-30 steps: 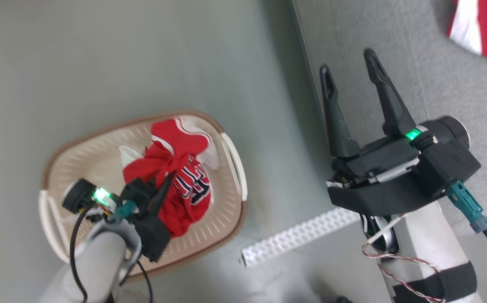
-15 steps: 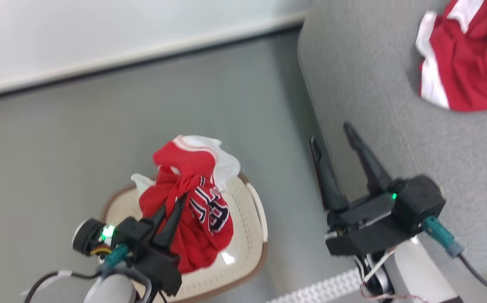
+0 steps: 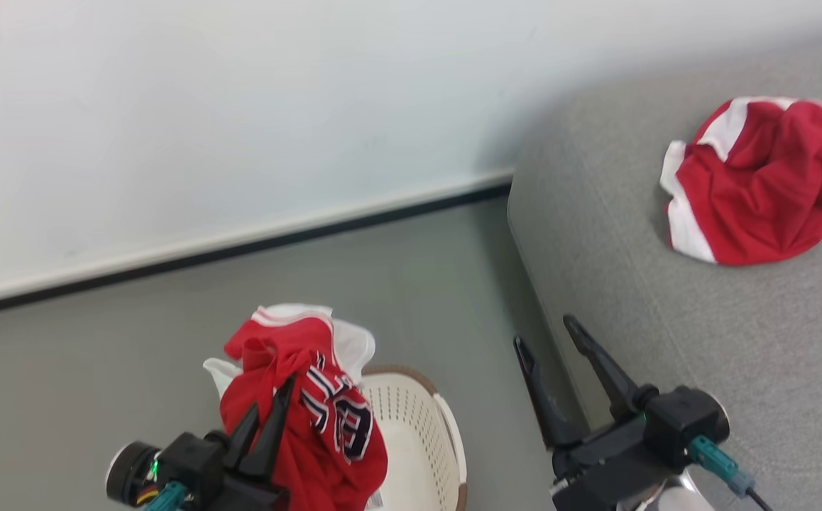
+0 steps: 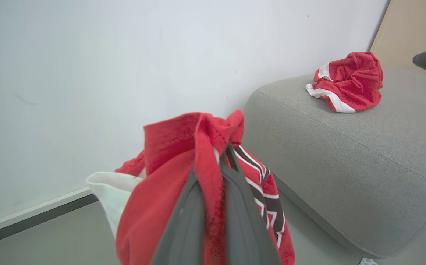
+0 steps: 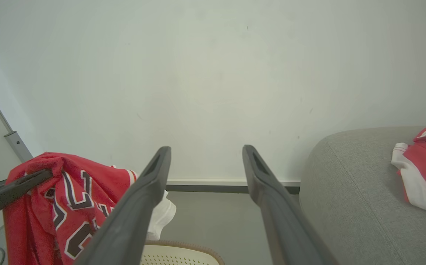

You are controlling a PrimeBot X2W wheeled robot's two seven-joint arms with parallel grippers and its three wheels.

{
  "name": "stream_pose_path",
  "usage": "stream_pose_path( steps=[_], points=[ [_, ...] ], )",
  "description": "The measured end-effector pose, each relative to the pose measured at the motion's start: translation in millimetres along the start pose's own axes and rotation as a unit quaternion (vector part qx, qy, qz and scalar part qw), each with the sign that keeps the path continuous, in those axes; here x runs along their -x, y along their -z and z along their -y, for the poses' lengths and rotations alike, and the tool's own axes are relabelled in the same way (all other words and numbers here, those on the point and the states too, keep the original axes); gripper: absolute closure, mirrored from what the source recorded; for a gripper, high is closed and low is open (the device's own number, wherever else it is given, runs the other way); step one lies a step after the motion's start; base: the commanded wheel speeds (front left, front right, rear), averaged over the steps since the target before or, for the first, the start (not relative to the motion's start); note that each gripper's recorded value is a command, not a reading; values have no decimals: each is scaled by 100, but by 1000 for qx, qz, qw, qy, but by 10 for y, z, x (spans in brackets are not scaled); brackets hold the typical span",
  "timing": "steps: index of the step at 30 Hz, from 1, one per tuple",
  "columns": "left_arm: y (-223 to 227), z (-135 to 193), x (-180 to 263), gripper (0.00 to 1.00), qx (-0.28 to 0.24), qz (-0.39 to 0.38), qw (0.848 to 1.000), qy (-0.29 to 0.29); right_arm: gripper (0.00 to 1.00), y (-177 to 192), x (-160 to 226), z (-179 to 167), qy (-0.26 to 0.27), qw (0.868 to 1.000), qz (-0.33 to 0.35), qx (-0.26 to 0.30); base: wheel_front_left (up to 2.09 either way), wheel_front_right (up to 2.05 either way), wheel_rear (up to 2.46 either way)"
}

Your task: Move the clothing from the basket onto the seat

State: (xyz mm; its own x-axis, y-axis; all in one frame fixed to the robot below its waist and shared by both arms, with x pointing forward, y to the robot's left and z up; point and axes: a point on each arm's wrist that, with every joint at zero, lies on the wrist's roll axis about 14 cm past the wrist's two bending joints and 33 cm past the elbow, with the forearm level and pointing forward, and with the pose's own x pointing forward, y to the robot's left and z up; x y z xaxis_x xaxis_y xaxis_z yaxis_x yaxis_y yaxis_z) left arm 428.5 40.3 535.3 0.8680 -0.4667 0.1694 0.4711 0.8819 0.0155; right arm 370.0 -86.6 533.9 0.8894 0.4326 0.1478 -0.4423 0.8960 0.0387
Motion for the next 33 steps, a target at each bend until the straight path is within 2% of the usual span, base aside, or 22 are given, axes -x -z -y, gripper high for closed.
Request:
stream_pose_path(
  steps=[8, 13, 22, 28, 33],
  points=[
    [-369, -29, 189, 100, -10, 41, 999, -22, 0, -164, 226, -181, -12, 1000, 20, 1, 0, 0, 0],
    [-523, 93, 194, 100, -18, 60, 998, -2, 0, -192, 286, -344, -38, 999, 22, -5, 0, 0, 0],
    [-683, 542, -9, 100, -46, 82, 992, 80, 0, 17, 315, -608, -95, 995, -20, -14, 0, 0, 0],
    [-789, 873, -136, 100, -45, 98, 985, 134, 0, 110, 295, -659, -129, 990, -43, 25, 0, 0, 0],
    [-852, 1068, -178, 100, -46, 107, 979, 166, 0, 137, 279, -662, -135, 989, -50, 25, 0, 0, 0]
  ],
)
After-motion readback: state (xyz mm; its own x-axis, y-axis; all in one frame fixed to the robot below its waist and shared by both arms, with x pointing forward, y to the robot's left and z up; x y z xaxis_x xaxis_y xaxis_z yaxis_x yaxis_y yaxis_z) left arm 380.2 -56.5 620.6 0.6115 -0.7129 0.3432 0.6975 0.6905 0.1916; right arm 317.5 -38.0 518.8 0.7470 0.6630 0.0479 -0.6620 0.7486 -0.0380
